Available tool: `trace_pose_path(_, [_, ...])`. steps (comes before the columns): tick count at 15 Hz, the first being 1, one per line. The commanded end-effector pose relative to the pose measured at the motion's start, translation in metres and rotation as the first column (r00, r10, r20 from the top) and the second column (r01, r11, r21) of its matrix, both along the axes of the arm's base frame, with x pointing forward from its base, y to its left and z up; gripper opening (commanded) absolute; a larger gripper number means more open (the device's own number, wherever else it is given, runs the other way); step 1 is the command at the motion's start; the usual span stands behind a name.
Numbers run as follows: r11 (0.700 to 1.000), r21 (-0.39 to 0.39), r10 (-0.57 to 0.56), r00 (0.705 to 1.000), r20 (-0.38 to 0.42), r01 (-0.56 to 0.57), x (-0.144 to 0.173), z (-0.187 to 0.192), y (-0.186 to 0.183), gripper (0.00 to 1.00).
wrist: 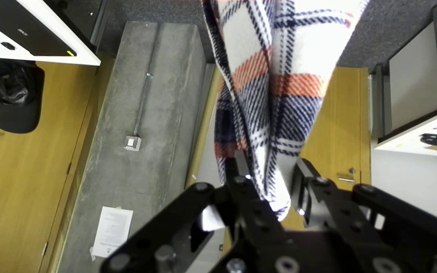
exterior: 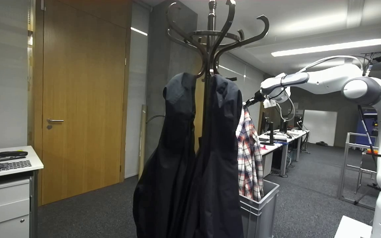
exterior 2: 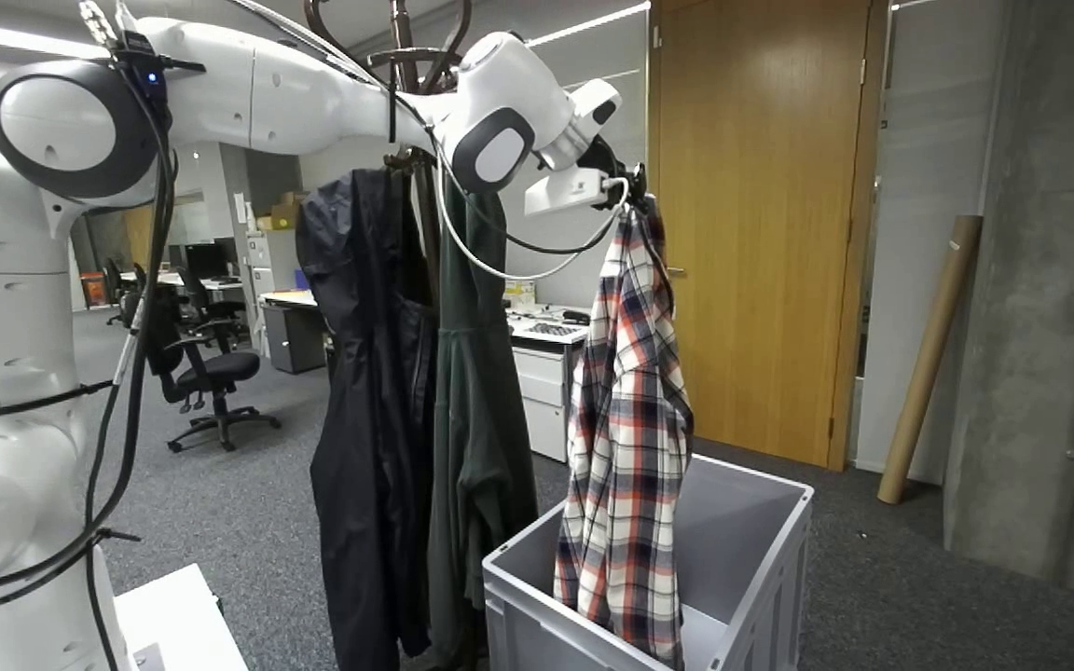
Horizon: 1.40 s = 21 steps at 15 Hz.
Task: Put the shirt inside the grey object
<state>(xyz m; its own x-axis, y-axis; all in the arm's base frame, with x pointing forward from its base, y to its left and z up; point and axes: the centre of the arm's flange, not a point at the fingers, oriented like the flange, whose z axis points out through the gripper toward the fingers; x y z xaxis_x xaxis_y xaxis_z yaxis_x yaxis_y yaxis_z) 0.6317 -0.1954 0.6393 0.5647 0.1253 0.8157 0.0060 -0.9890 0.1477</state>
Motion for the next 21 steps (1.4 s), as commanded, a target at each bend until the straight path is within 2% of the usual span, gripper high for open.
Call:
trace_pose_path(1, [1.000, -0.012, -0.009, 1.000, -0.012, 0.009, 0.033, 0.008, -0.004, 0.07])
trace_pose_path(4, [1.000, -0.025, -0.020, 0.998, -0.064, 0.018, 0.054, -0.013, -0.009, 0.07])
trace_pose_path(8, [0.998, -0.039, -0.054, 0.981, -0.186, 0.047, 0.073, -0.050, -0.012, 0.07])
trace_pose_path(11, [0.998, -0.040, -0.063, 0.964, -0.257, 0.055, 0.077, -0.072, -0.013, 0.07])
trace_pose_path(17, [0.999, -0.026, -0.046, 0.928, -0.369, 0.040, 0.063, -0.100, -0.015, 0.07])
trace_pose_path(18, [0.999, -0.020, -0.043, 0.923, -0.382, 0.038, 0.063, -0.102, -0.016, 0.07])
trace_pose_path(19, [0.999, -0.014, -0.037, 0.924, -0.381, 0.035, 0.065, -0.119, -0.013, 0.07])
trace_pose_path(20, [0.999, -0.011, -0.035, 0.920, -0.390, 0.034, 0.064, -0.122, -0.013, 0.30])
trace_pose_path(21, [0.999, -0.009, -0.034, 0.917, -0.397, 0.033, 0.065, -0.127, -0.013, 0.30])
